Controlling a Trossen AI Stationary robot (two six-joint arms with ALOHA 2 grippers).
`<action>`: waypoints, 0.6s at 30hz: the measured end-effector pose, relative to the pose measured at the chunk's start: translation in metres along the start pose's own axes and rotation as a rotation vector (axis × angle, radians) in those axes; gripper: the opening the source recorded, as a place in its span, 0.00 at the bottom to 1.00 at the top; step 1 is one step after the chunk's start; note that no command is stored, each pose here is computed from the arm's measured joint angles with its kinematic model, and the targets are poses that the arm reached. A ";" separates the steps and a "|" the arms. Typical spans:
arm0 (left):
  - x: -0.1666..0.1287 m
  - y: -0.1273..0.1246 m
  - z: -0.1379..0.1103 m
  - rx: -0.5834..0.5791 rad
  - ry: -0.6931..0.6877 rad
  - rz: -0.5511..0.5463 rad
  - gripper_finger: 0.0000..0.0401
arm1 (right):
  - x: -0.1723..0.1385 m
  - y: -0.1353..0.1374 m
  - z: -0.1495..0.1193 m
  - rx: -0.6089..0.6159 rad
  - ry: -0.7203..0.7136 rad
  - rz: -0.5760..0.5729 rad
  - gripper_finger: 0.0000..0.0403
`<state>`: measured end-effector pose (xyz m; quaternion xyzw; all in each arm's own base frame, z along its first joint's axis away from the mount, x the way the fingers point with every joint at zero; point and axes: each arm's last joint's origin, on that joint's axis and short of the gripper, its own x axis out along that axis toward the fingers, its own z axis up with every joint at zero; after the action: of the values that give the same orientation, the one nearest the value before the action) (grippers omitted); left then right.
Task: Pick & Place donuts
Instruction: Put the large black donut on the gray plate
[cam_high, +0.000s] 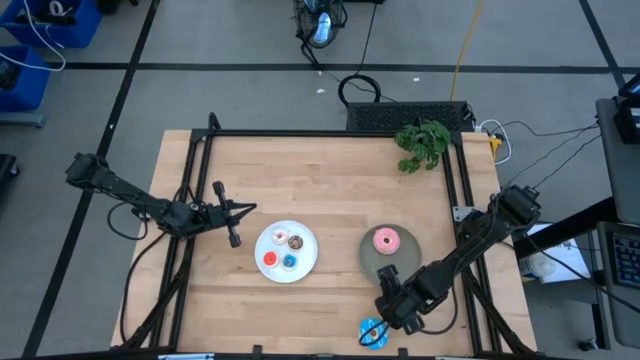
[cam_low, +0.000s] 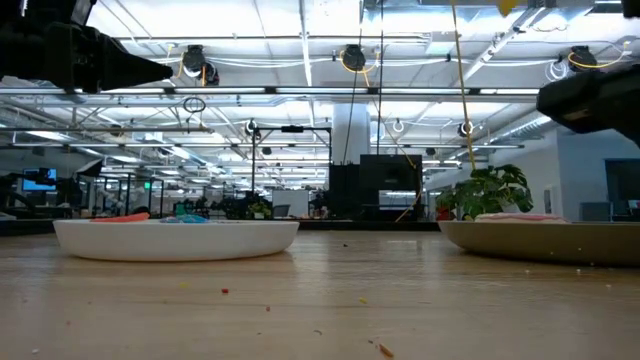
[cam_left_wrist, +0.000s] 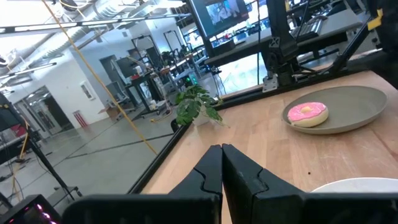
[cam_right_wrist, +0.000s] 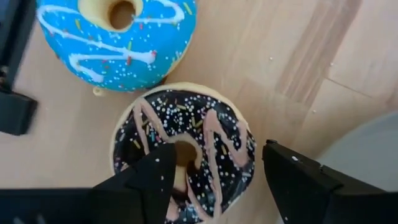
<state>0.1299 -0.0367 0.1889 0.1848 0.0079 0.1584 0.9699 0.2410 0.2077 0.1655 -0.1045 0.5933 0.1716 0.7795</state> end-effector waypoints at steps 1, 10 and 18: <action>0.000 0.000 0.000 0.000 0.000 -0.001 0.04 | 0.002 0.000 0.000 -0.008 0.006 -0.002 0.56; 0.000 0.000 0.000 -0.001 0.000 -0.001 0.04 | 0.019 0.000 -0.002 -0.036 0.062 -0.016 0.56; 0.000 0.000 0.000 -0.001 0.000 -0.001 0.04 | 0.027 0.001 -0.003 -0.045 0.089 0.009 0.48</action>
<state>0.1299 -0.0367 0.1888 0.1844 0.0079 0.1580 0.9700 0.2446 0.2119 0.1389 -0.1270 0.6237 0.1836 0.7491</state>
